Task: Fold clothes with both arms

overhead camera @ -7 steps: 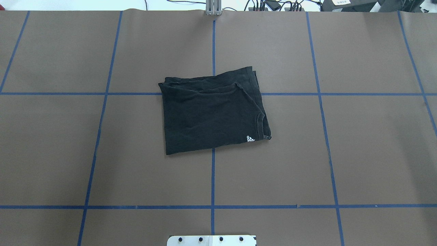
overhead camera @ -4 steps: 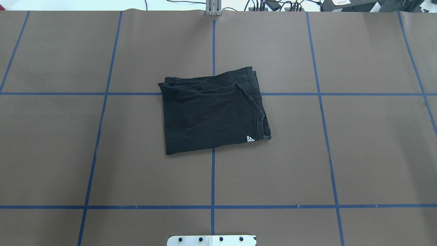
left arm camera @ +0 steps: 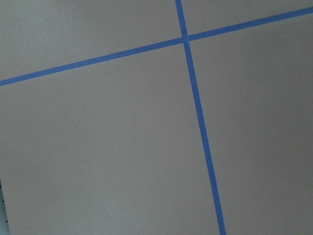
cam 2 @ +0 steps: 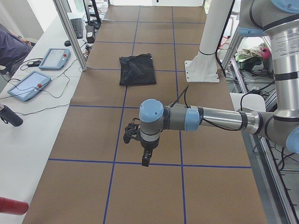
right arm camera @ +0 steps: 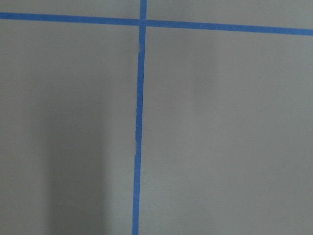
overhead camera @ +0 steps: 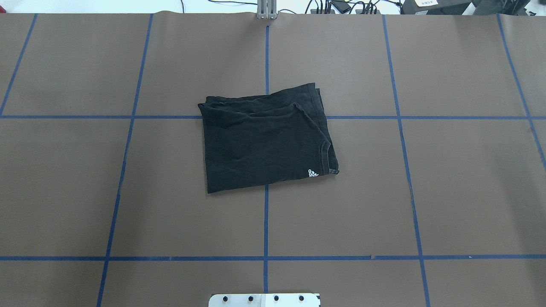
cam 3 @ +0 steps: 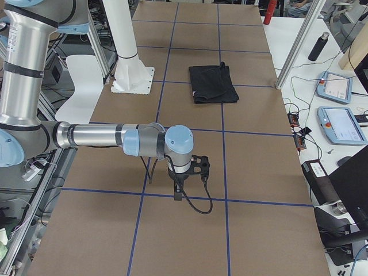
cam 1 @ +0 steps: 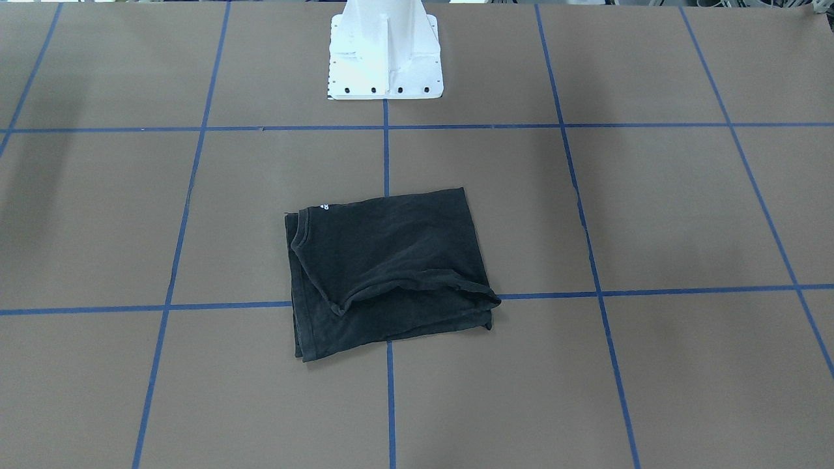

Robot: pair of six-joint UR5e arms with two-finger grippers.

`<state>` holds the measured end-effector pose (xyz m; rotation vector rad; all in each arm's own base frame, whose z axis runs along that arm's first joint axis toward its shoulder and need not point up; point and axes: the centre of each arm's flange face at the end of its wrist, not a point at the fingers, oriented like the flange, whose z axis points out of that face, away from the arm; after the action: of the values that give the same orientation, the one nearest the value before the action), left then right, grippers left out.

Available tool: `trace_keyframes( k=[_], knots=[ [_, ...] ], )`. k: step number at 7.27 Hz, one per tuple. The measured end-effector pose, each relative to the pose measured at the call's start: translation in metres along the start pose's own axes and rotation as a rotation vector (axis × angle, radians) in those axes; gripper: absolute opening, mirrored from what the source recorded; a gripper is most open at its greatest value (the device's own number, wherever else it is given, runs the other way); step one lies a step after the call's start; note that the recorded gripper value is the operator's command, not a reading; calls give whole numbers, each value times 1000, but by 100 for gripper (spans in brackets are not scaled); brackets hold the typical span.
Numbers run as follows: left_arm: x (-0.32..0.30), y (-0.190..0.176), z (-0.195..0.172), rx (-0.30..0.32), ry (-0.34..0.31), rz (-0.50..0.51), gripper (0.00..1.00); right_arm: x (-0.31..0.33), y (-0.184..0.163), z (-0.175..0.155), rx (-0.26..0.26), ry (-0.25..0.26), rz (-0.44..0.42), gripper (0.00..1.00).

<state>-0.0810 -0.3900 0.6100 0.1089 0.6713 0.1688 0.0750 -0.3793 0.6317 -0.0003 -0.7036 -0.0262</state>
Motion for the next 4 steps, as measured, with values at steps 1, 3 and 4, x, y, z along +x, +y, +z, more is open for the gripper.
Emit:
trace_keyframes(
  k=[1, 3, 4],
  knots=[
    [0, 0, 0, 0, 1, 0, 100, 0, 0, 0, 0, 0, 0, 100],
    [0, 1, 0, 0, 2, 0, 100, 0, 0, 1, -2, -1, 1, 100],
    [0, 1, 1, -1, 3, -1, 100, 1, 1, 1, -3, -2, 1, 100]
  ],
)
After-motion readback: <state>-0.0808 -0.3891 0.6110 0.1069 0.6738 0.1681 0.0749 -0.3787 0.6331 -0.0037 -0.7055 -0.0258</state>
